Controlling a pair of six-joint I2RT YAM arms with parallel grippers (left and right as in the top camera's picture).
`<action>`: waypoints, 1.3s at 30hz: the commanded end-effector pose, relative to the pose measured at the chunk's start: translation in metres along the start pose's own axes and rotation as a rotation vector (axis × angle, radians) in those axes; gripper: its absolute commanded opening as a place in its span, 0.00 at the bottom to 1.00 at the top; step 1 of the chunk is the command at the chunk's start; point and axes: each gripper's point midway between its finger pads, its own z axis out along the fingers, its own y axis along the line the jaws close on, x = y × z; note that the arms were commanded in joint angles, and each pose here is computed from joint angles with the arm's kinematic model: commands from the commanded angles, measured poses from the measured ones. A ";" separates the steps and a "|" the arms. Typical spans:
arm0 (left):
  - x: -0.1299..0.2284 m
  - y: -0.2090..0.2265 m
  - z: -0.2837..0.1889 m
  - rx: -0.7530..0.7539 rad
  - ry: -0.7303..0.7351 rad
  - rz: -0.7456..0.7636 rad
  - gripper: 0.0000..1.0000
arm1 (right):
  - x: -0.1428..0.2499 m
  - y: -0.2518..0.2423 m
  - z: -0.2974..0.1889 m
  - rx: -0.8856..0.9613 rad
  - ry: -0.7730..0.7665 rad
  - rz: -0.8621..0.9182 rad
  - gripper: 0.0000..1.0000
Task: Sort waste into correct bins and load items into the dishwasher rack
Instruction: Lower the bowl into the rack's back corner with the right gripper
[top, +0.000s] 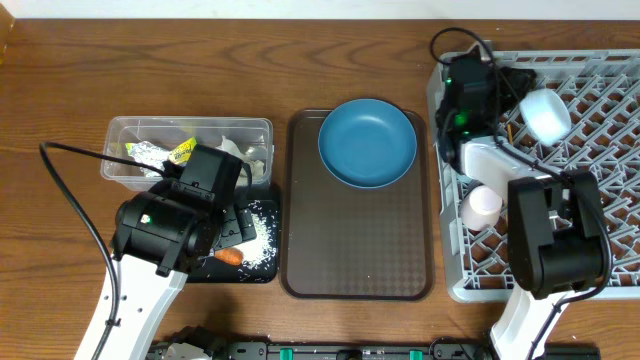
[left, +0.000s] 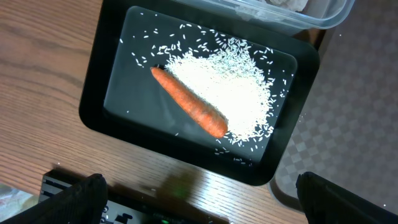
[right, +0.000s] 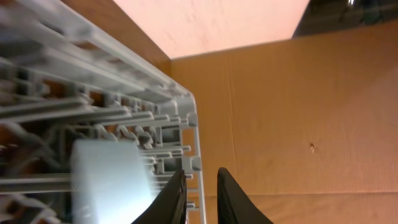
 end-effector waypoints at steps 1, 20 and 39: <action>0.000 0.002 0.001 -0.009 0.003 0.000 1.00 | -0.015 0.007 -0.021 -0.005 -0.037 0.038 0.19; 0.001 0.002 0.001 -0.009 0.003 0.000 1.00 | 0.004 -0.070 -0.022 -0.027 -0.033 0.301 0.34; 0.001 0.002 0.001 -0.009 0.003 0.000 1.00 | 0.102 -0.057 0.047 -1.023 -0.044 1.196 0.01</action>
